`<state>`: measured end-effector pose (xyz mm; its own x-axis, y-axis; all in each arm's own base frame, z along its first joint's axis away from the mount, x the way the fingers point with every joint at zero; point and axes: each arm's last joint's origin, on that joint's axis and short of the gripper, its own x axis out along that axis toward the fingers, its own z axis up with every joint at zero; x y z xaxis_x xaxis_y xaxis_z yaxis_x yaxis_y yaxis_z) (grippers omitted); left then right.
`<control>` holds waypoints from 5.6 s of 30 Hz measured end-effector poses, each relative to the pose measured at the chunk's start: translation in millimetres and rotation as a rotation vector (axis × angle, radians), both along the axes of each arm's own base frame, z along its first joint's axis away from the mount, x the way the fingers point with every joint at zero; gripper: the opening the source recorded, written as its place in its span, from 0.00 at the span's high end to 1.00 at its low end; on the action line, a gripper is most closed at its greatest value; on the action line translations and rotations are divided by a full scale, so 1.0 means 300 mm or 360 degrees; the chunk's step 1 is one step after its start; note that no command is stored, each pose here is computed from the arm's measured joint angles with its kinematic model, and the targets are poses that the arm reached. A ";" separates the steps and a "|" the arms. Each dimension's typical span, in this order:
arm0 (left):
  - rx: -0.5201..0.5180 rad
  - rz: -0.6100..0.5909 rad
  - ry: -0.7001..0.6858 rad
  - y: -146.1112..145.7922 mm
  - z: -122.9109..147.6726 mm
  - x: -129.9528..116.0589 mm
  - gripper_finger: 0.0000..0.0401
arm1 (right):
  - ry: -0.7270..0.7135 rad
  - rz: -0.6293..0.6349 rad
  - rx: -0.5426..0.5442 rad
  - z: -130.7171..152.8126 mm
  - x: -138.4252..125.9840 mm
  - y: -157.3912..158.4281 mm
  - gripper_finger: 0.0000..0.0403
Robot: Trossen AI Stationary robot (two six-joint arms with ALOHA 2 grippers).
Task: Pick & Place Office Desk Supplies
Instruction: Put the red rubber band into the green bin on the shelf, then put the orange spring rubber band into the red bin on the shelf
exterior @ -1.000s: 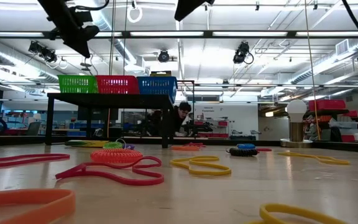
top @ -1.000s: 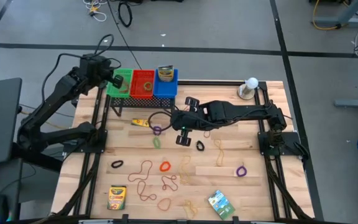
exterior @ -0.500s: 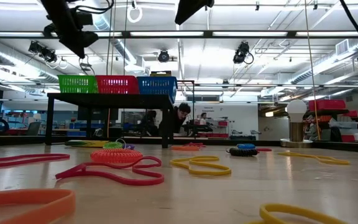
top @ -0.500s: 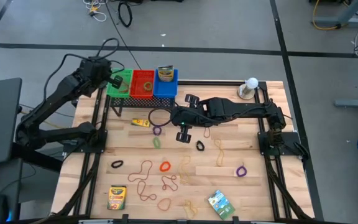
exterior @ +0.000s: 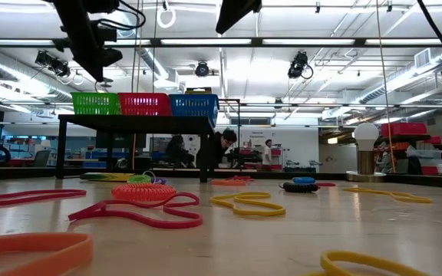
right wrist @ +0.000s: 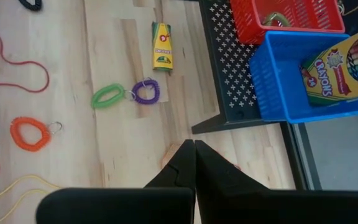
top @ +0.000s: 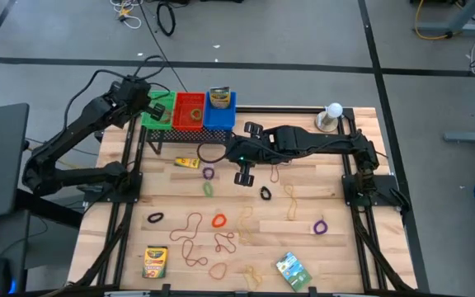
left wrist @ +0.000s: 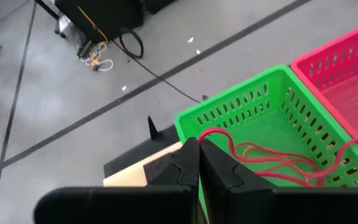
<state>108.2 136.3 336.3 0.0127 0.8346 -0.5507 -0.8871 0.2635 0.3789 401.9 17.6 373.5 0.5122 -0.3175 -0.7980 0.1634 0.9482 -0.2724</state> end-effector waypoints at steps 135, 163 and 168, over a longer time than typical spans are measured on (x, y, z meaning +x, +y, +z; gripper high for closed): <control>-0.1157 -0.0684 -0.0528 -0.884 -0.558 0.636 0.72 | -0.0392 0.0024 0.0344 -0.413 -0.465 -0.080 0.98; -0.1202 -0.0656 -0.0328 -0.894 -0.693 0.662 0.83 | -0.0365 0.0080 0.0316 -0.415 -0.467 -0.079 0.98; -0.1230 -0.0670 -0.0361 -0.891 -0.651 0.652 0.97 | -0.0383 0.0083 0.0314 -0.412 -0.464 -0.079 0.98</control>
<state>304.0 -131.0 141.1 0.4094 0.1355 -0.9022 -0.6915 0.6911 -0.2100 262.7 -6.0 249.8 0.7053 -0.1367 -0.6957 0.1504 0.9877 -0.0416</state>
